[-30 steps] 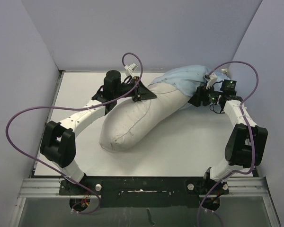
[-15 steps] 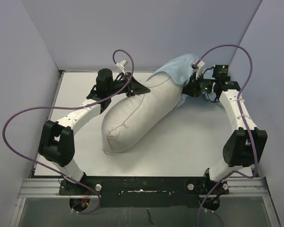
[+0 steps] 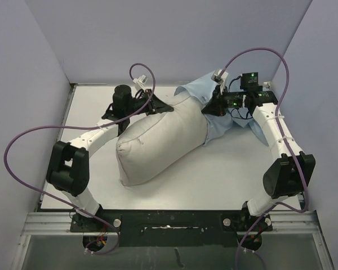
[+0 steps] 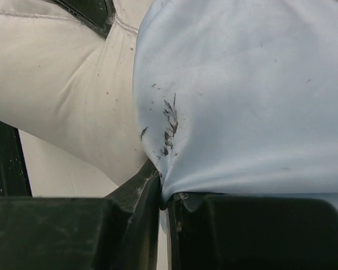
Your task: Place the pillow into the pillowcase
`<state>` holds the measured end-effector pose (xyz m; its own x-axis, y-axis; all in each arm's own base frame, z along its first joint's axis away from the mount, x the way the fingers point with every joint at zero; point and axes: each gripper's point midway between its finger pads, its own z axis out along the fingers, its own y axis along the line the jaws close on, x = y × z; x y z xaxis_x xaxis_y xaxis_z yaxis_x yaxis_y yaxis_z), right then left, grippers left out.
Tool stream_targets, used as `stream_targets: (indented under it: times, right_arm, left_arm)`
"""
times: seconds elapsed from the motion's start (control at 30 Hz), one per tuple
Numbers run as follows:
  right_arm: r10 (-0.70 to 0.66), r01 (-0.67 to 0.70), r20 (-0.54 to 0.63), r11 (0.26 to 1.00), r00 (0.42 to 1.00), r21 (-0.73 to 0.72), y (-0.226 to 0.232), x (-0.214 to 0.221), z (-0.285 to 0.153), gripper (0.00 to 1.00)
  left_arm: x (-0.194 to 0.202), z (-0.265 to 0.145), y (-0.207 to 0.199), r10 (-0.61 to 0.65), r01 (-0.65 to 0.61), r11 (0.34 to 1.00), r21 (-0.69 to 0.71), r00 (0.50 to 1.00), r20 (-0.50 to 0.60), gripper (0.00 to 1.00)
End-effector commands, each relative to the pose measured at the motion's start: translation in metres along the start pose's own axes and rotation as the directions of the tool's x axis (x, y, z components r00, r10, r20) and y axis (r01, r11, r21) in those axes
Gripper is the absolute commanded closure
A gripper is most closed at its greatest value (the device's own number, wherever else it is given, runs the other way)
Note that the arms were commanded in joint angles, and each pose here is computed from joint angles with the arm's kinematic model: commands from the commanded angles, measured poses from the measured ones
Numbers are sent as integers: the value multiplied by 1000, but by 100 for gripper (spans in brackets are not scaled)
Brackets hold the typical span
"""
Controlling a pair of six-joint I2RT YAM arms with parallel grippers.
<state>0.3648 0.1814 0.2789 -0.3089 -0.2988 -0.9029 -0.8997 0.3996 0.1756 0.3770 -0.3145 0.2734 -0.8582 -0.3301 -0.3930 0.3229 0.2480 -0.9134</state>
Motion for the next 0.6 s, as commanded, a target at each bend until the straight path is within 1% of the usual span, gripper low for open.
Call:
stream_targets:
  times: [0.0,0.07,0.13,0.23,0.27,0.33,0.4,0.43,0.5,0.57]
  right_arm:
    - [57,-57,-35,998,998,4,-3,17,11,90]
    - [46,-46,-27,999,999,-11,3,18,10,84]
    - [28,-28,-20,999,999,-18,8,19,7,80]
    - [19,-19,-23,1000,1000,-13,8,25,7,78]
    - [25,-25,-26,1000,999,-7,7,28,7,78]
    - [42,-42,-33,999,999,9,2,32,7,78]
    - [55,-54,-39,998,998,24,-2,35,8,78]
    - [59,-58,-41,998,997,28,-4,36,8,78]
    - [63,-62,-40,998,997,27,-5,36,9,78]
    - [69,-69,-35,998,997,13,-5,34,10,78]
  left_arm:
    - [-15,0,20,58,-54,997,-52,996,71,100]
    - [-21,-8,31,84,-73,990,-124,993,86,100]
    - [-35,-20,36,149,-122,969,-213,982,114,83]
    - [-53,-37,29,287,-237,913,-332,951,111,54]
    - [-59,-45,26,340,-280,885,-372,934,107,45]
    - [-69,-61,19,450,-370,817,-442,889,88,33]
    - [-78,-81,10,546,-437,737,-515,834,75,26]
    - [-84,-94,5,593,-462,686,-562,803,64,23]
    - [-88,-119,-3,655,-487,599,-636,755,39,17]
    - [-89,-142,-12,701,-504,527,-684,713,15,12]
